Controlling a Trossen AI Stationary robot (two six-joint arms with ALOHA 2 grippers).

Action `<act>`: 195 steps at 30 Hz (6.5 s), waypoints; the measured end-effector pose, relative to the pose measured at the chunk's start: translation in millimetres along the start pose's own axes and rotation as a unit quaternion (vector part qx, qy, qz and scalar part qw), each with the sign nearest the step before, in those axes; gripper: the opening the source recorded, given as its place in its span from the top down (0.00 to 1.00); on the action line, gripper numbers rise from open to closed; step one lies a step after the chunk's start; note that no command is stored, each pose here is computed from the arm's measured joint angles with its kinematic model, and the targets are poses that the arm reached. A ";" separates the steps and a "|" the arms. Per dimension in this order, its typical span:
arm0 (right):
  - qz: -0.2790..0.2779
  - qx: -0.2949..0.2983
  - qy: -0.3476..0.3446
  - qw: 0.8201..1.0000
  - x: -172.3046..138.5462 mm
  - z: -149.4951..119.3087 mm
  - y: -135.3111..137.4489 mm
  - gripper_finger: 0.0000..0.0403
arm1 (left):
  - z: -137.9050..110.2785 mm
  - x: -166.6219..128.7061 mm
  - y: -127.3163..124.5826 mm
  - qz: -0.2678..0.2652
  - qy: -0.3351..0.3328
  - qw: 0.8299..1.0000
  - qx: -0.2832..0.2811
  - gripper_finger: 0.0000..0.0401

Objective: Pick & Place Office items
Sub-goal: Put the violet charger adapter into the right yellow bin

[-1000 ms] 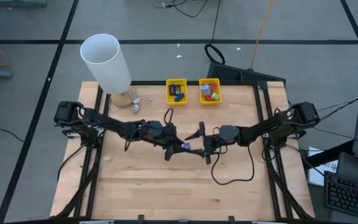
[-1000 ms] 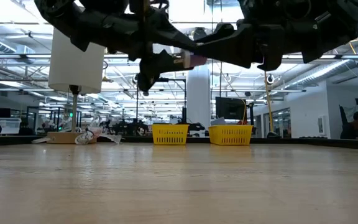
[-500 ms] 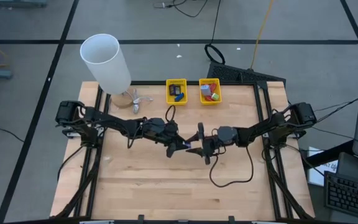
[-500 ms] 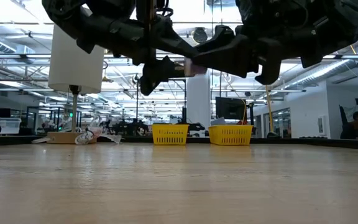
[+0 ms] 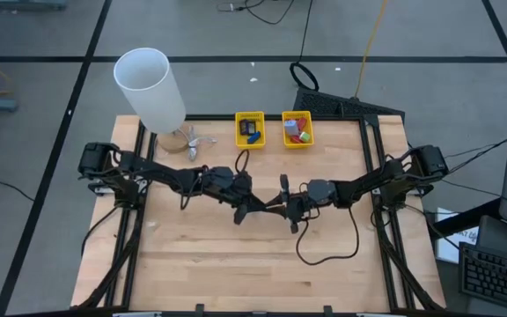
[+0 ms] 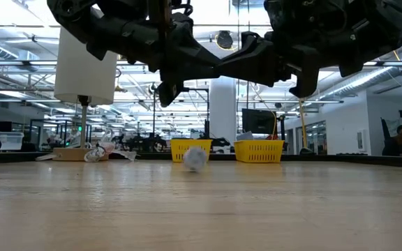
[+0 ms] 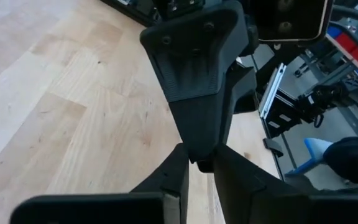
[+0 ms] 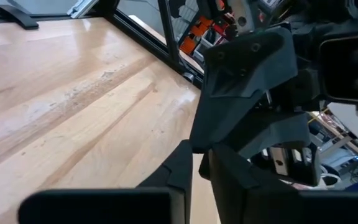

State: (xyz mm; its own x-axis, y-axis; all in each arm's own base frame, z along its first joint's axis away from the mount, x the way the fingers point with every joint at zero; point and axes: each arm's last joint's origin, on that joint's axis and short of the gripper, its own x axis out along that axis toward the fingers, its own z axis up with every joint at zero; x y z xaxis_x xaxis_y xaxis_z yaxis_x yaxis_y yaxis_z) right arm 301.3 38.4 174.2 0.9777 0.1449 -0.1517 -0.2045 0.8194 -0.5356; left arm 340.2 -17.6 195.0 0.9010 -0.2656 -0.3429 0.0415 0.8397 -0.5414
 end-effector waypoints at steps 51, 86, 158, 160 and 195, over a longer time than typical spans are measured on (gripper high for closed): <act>-0.051 0.079 0.025 0.995 -0.7 -7.3 -12.3 0.63 | -83.6 32.5 33.6 0.224 0.174 0.945 0.164 0.46; -0.027 -0.060 0.018 0.998 -0.1 0.9 1.0 0.34 | -1.4 -6.6 -27.1 0.047 -0.044 0.996 0.055 0.66; -0.074 0.110 0.052 0.990 -19.7 13.6 -31.1 0.68 | 8.7 -132.1 -47.2 0.147 -0.066 0.964 0.213 0.36; -0.088 0.131 0.051 0.986 -30.9 10.4 -36.3 0.68 | -1.6 -145.0 -43.4 0.158 -0.057 0.956 0.240 0.37; -0.330 0.386 0.092 0.857 -95.5 -127.3 -129.6 0.69 | -108.9 -184.8 23.6 0.233 -0.228 0.926 0.188 0.36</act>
State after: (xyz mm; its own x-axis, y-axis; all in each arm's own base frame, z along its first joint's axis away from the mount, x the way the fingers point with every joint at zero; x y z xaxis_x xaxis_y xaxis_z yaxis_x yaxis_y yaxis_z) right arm 228.5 -152.2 152.4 0.8306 -0.5221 -0.1936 0.5504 0.8225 0.1435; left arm 127.6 -0.3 162.0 0.9441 0.3233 -0.0648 -0.3279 0.9413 -0.0804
